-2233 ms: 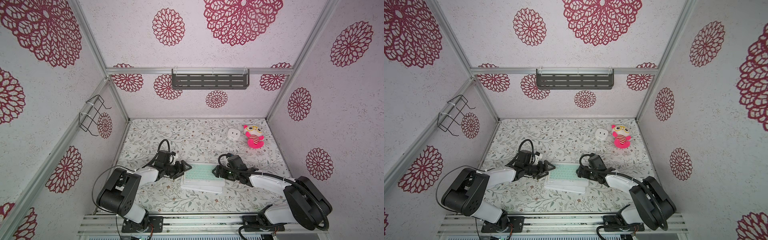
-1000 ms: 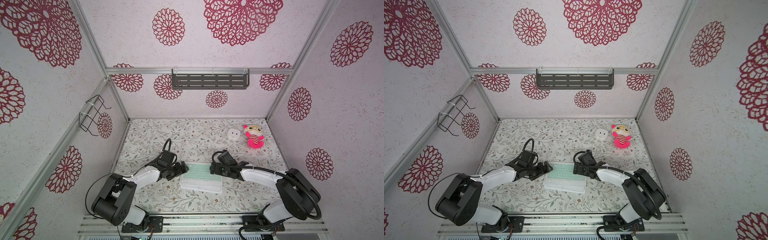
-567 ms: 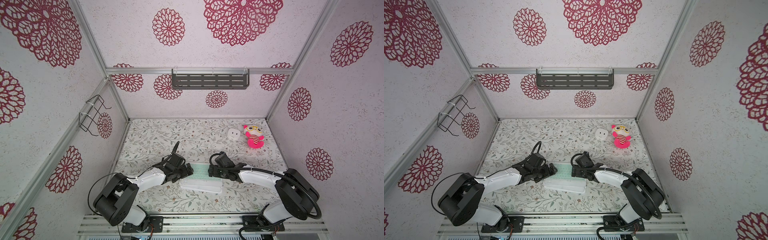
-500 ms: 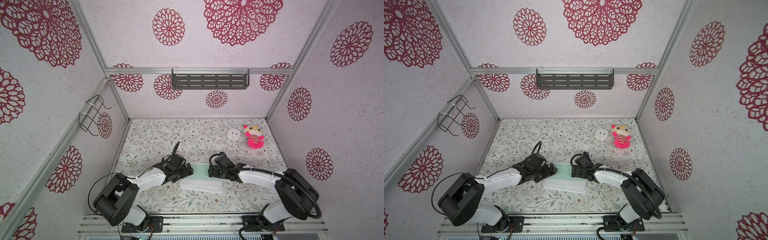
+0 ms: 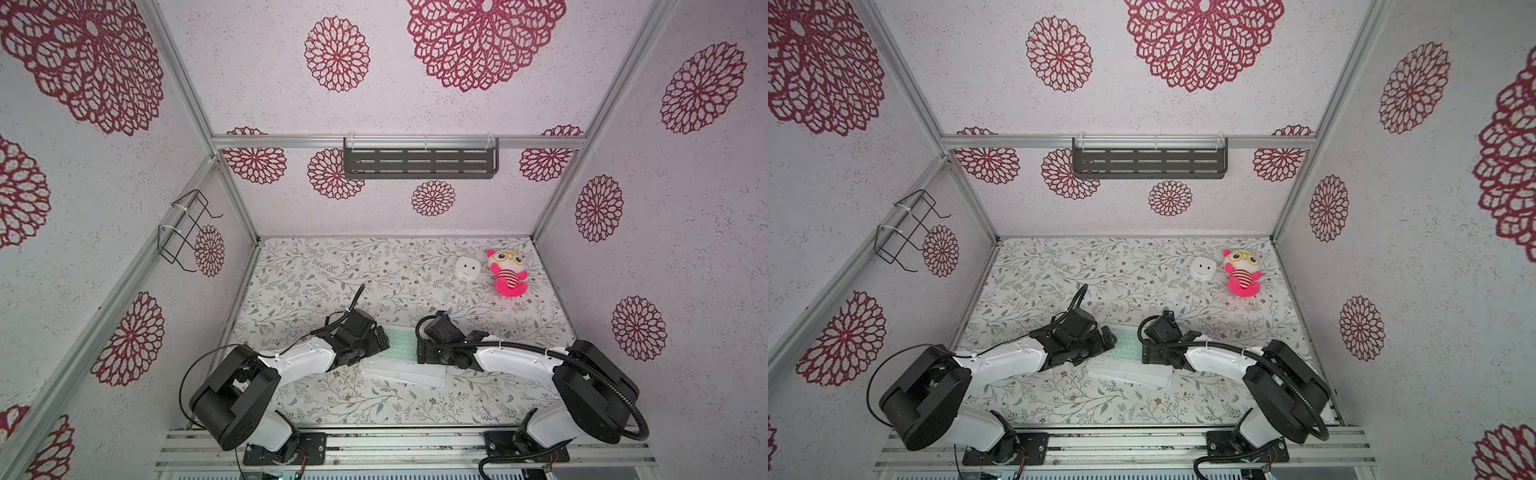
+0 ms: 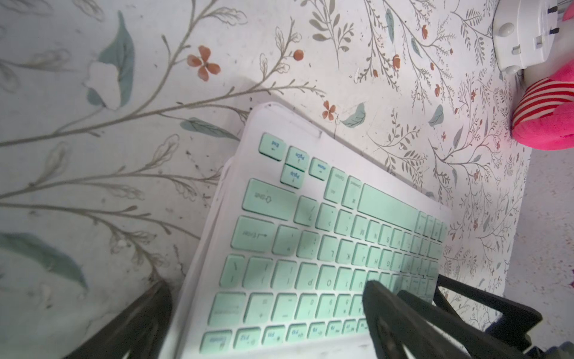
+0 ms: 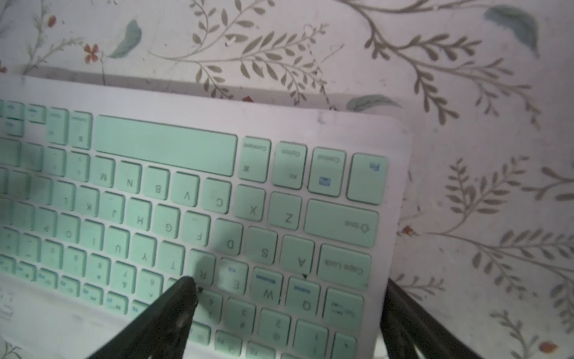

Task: Stack the numeric keypads
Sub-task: Adjust the numeric keypad.

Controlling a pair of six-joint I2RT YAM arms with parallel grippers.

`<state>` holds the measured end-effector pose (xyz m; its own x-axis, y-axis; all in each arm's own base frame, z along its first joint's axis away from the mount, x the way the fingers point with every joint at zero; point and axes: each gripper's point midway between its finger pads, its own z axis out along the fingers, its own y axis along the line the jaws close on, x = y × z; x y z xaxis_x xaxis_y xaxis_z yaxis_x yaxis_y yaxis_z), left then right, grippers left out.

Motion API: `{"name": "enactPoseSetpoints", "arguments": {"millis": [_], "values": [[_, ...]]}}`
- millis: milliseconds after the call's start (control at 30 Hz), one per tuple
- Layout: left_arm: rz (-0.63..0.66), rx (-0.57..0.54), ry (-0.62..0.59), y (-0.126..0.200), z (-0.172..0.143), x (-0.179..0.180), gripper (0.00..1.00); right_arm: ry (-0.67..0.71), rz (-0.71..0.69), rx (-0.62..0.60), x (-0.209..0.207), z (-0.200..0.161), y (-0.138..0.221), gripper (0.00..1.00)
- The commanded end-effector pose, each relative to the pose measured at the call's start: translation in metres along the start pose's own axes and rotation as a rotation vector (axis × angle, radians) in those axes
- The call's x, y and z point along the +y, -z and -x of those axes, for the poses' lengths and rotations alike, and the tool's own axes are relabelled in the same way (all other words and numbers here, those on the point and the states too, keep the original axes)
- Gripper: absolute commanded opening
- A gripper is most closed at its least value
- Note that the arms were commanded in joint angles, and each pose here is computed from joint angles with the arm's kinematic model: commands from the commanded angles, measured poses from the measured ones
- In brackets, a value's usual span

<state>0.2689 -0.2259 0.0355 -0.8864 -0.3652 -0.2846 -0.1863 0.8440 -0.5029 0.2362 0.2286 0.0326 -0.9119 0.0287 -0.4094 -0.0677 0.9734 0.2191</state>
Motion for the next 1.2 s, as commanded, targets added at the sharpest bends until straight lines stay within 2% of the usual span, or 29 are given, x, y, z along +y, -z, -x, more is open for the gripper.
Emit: {"name": "enactPoseSetpoints", "arguments": {"millis": [0, 267, 533, 1167], "values": [[-0.023, 0.046, 0.011, -0.005, -0.015, -0.009, 0.99, -0.003, 0.031, -0.021, 0.015, 0.006, 0.014, 0.92], [-0.007, 0.029, 0.004, -0.002, -0.013, -0.008, 0.99, 0.028, -0.060, -0.049, 0.008, 0.012, 0.022, 0.93], [-0.008, 0.022, -0.008, 0.000, -0.011, -0.010, 1.00, 0.033, -0.036, -0.029, 0.015, 0.009, 0.013, 0.94], [-0.025, -0.010, -0.075, 0.008, -0.003, -0.018, 0.98, 0.066, 0.048, 0.005, 0.033, -0.014, 0.024, 0.93]]}}
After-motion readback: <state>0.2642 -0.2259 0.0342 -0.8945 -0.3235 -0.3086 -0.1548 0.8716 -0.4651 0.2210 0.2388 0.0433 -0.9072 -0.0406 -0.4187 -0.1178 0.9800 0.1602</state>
